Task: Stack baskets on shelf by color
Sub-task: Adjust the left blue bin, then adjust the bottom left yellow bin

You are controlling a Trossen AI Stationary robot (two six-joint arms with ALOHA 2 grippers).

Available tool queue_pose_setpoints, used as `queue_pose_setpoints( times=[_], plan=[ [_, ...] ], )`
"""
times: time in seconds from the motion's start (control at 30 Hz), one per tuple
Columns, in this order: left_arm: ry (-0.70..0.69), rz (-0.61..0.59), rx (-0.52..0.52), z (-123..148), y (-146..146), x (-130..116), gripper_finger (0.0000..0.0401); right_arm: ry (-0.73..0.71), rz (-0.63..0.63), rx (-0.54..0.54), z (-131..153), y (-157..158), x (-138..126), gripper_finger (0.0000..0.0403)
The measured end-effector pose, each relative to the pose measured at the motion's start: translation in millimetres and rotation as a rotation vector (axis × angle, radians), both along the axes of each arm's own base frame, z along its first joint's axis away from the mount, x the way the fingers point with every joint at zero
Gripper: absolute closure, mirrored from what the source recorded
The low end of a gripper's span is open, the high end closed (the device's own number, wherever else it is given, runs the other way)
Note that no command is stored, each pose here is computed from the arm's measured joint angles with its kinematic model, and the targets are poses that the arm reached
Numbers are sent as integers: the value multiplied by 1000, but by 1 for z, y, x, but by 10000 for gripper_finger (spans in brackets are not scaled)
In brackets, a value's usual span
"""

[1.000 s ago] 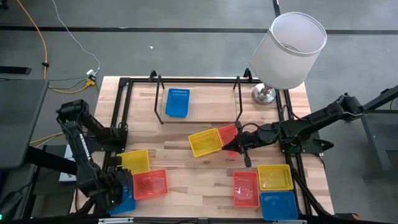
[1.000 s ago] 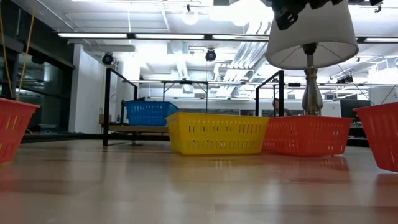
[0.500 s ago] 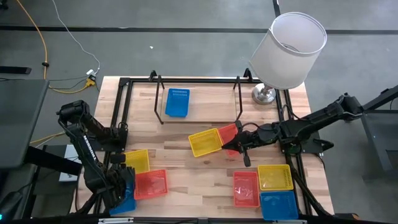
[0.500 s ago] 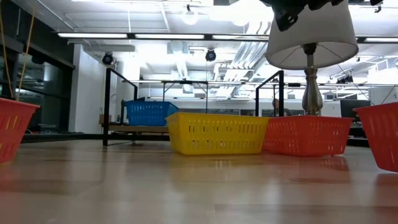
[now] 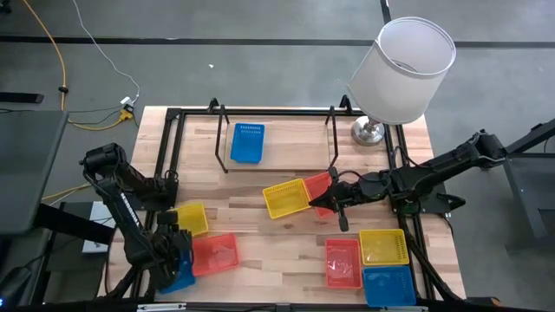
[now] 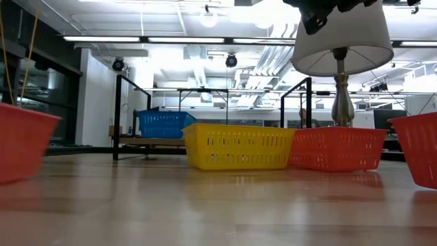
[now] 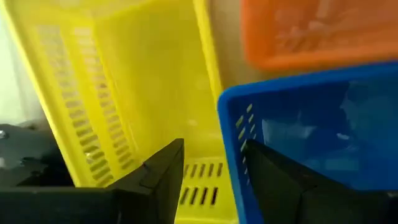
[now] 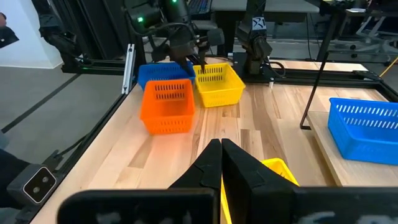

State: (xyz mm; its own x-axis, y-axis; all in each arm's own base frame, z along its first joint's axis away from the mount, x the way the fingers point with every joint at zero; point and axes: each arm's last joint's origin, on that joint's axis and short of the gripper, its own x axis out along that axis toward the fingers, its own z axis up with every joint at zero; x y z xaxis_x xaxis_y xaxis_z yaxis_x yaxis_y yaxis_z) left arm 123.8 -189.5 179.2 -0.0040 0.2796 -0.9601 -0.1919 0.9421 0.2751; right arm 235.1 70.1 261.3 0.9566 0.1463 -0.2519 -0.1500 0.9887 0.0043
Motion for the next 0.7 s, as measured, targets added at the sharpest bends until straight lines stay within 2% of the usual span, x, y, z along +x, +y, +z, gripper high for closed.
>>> queue_pose_setpoints(
  times=[0.27, 0.43, 0.53, 0.7],
  plan=[
    [-62, -72, -6, 27, 14, 18, 238, 0, -1, 0, 0, 0, 0, 402],
    [-124, -40, 95, 36, 36, 28, 238, 0, -1, -1, 0, 0, 0, 402],
    [-71, -22, 106, 31, 51, 37, 238, 0, -1, 0, 0, 0, 0, 402],
    [35, 29, 30, 10, 74, 47, 238, 0, -1, 0, 0, 0, 0, 402]
  ],
)
